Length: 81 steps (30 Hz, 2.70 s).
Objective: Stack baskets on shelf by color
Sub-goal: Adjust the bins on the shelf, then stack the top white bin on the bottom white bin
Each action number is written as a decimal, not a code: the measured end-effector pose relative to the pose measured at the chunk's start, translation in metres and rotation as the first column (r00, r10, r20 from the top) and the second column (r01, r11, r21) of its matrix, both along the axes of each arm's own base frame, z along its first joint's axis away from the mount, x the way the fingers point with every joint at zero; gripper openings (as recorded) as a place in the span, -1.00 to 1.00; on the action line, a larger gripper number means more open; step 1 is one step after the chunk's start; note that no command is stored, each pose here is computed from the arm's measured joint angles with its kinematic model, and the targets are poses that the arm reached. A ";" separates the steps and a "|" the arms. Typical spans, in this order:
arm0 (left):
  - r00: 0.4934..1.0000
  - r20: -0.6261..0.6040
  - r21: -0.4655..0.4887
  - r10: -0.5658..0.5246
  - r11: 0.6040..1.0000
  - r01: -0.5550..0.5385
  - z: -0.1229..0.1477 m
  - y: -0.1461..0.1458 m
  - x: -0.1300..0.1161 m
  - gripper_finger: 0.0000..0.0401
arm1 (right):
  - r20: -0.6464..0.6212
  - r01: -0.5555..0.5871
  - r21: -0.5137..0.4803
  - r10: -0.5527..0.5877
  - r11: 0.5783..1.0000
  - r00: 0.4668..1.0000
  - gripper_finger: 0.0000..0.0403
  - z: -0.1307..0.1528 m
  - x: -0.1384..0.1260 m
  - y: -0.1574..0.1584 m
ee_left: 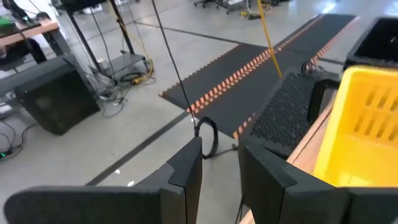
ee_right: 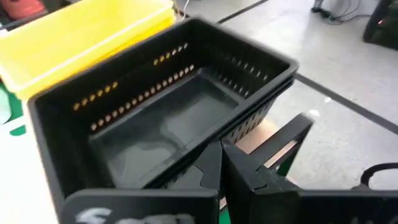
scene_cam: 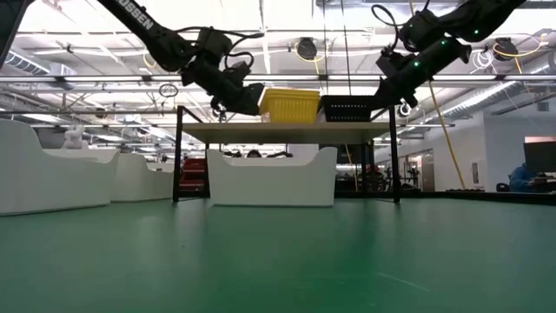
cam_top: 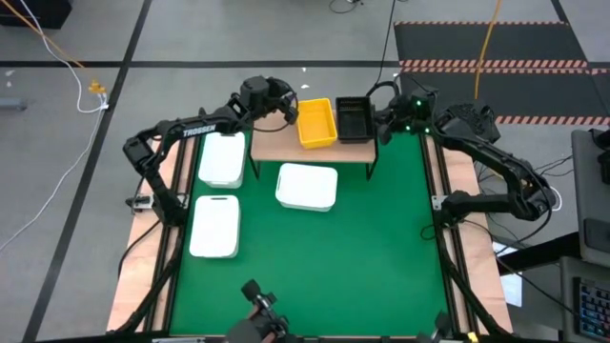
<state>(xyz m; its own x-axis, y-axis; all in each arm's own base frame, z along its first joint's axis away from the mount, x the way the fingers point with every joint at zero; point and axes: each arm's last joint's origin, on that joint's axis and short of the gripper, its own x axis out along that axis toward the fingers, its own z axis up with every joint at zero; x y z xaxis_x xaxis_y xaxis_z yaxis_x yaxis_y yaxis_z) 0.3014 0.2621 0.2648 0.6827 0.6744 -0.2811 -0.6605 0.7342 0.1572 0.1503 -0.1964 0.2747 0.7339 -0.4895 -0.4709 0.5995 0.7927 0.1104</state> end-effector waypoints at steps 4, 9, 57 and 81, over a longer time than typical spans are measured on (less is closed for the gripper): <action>1.000 -0.016 0.008 -0.003 1.000 0.003 0.001 0.002 -0.002 -0.47 | -0.016 -0.016 0.018 0.016 1.000 1.000 -1.00 0.000 0.001 0.007; 0.997 -0.080 0.011 -0.014 1.000 0.015 0.019 -0.005 -0.013 -0.47 | -0.031 0.034 -0.009 -0.034 0.999 0.999 -1.00 0.010 -0.005 0.019; 0.620 -0.744 -0.463 -0.250 0.861 -0.208 -0.026 -0.173 -0.126 -0.08 | 0.432 -0.359 -0.358 0.494 0.862 0.755 -1.00 0.021 0.001 0.155; 0.604 -0.731 -0.513 -0.316 0.839 -0.183 -0.055 -0.166 -0.134 -0.96 | 0.434 -0.365 -0.352 0.496 0.862 0.752 -1.00 0.021 0.001 0.156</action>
